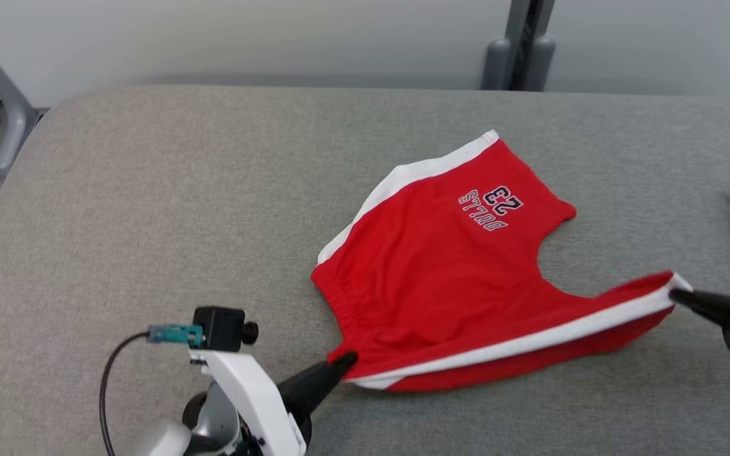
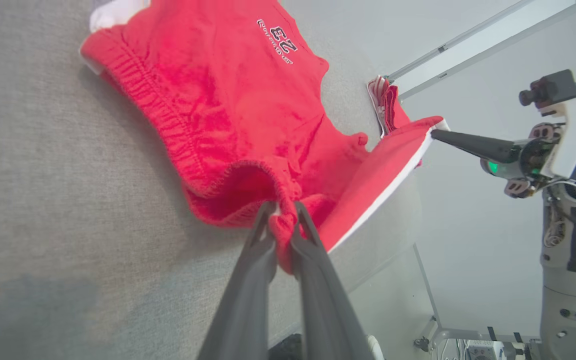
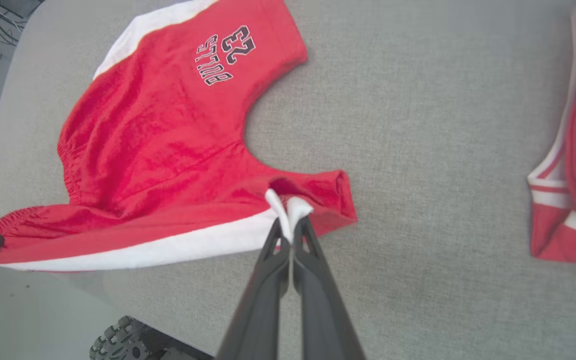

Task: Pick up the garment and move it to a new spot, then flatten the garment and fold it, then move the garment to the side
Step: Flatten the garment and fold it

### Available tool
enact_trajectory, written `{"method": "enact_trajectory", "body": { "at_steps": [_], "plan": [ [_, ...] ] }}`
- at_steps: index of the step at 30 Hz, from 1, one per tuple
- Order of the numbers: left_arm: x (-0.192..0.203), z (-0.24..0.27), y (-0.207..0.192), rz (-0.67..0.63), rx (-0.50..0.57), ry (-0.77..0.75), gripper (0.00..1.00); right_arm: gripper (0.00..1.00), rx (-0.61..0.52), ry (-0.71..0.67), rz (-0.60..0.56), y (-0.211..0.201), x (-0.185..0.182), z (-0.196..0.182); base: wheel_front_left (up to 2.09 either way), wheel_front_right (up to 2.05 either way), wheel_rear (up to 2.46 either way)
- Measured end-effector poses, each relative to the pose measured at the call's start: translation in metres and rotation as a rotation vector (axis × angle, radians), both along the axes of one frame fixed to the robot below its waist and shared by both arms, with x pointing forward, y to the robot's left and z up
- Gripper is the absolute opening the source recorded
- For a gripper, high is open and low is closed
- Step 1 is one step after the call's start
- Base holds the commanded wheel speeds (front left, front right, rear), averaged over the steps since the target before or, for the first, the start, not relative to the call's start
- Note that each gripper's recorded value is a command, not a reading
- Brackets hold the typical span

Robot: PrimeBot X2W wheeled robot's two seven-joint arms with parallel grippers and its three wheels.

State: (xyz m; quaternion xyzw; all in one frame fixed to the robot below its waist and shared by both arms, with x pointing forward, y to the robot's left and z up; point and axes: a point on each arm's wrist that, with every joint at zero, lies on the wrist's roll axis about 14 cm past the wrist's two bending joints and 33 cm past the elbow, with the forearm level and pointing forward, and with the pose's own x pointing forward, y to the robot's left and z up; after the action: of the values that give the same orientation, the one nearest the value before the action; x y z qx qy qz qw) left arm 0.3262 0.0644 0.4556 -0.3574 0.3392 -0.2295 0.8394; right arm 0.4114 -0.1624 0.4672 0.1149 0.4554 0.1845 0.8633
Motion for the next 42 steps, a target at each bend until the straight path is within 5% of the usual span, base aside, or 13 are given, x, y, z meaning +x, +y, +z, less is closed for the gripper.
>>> {"method": "enact_trajectory", "body": {
  "at_steps": [11, 23, 42],
  "plan": [
    [0.040, 0.009, 0.023, 0.077, -0.064, 0.024, 0.00, 0.00, 0.001, -0.046, 0.057, 0.043, 0.072, 0.019, 0.00, 0.00, 0.00],
    [0.063, 0.002, 0.028, -0.015, -0.156, 0.179, 0.00, 0.00, -0.009, -0.041, 0.107, 0.083, 0.138, 0.008, 0.00, 0.00, 0.00],
    [0.098, -0.024, 0.050, -0.079, -0.075, 0.294, 0.00, 0.00, -0.052, -0.022, 0.176, 0.128, 0.196, -0.032, 0.00, 0.00, 0.00]
  ]
}}
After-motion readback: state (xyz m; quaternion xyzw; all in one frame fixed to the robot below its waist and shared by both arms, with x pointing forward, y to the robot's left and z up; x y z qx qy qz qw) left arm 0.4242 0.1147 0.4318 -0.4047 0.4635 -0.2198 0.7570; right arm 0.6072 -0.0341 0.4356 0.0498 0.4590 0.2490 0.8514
